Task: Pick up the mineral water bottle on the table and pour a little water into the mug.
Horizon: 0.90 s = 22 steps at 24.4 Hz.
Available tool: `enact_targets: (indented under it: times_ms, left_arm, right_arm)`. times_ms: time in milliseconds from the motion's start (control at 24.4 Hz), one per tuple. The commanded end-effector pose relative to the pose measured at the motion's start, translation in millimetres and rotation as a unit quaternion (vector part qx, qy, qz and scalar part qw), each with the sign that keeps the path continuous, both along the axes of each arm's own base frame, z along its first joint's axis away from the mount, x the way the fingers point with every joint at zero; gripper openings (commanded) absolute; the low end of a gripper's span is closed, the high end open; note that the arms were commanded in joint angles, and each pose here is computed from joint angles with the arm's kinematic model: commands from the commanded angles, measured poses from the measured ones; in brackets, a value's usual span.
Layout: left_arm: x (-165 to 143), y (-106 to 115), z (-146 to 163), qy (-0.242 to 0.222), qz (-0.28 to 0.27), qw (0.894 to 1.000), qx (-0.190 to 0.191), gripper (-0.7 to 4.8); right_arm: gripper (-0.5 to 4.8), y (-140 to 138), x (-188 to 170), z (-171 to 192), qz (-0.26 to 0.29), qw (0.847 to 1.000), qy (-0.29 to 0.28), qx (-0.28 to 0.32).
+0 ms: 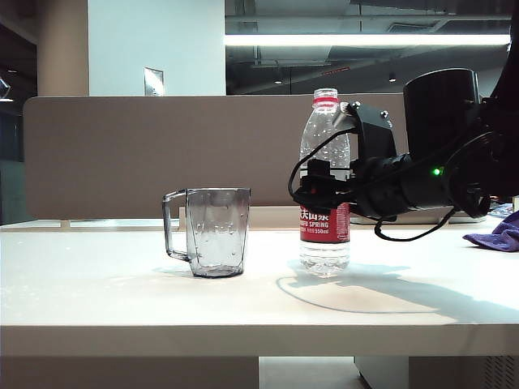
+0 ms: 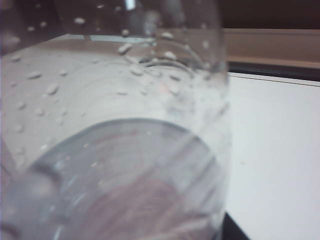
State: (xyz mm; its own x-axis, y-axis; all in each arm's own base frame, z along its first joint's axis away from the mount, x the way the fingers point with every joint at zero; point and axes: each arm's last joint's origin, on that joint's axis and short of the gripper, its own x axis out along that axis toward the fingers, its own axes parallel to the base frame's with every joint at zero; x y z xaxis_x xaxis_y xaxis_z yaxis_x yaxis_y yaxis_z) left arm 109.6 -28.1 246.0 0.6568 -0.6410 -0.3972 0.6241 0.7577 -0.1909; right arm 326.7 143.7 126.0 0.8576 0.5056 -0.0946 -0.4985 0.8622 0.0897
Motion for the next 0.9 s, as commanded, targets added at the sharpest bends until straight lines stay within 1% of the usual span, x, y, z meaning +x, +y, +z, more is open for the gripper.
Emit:
enact_targets:
  times_ms: [41,123,164,205,409,532,573,614,696,819,900]
  left_arm:
    - [0.3,-0.1,2.1,-0.009,-0.001,1.000,0.000,-0.05]
    - [0.3,-0.1,2.1,-0.009,-0.001,1.000,0.000,-0.05]
    - [0.3,-0.1,2.0,-0.009,-0.001,1.000,0.000,-0.05]
    - [0.3,-0.1,2.1,-0.009,-0.001,1.000,0.000,-0.05]
    - [0.3,-0.1,2.0,-0.009,-0.001,1.000,0.000,-0.05]
    - [0.3,-0.1,2.1,-0.009,-0.001,1.000,0.000,-0.05]
    - [0.3,-0.1,2.1,-0.009,-0.001,1.000,0.000,-0.05]
    - [0.3,-0.1,2.1,-0.009,-0.001,1.000,0.000,-0.05]
    - [0.3,-0.1,2.1,-0.009,-0.001,1.000,0.000,-0.05]
    - [0.3,-0.1,2.1,-0.009,-0.001,1.000,0.000,-0.05]
    - [0.3,-0.1,2.1,-0.009,-0.001,1.000,0.000,-0.05]
  right_arm:
    - [3.57,0.8,0.1,-0.4,0.001,1.000,0.003,-0.001]
    - [3.53,0.8,0.1,-2.5,0.001,1.000,0.007,-0.003]
    - [3.40,0.8,0.2,-3.4,0.001,1.000,0.008,-0.003]
    - [3.07,0.8,0.1,-4.8,0.001,1.000,0.010,-0.004]
    - [3.04,0.9,0.3,-7.7,0.001,1.000,0.014,-0.007]
    - [3.04,0.9,0.2,-8.3,0.004,1.000,0.005,-0.027]
    - [2.88,0.8,0.2,-8.2,0.006,0.999,-0.003,-0.041]
    - [2.48,0.8,0.2,-8.3,0.006,0.999,-0.004,-0.043]
    - [2.29,0.8,0.2,-8.3,0.006,0.999,-0.004,-0.043]
    - [2.29,0.8,0.2,-8.3,0.006,0.999,-0.004,-0.044]
    - [2.29,0.8,0.1,-7.7,0.009,0.998,-0.017,-0.064]
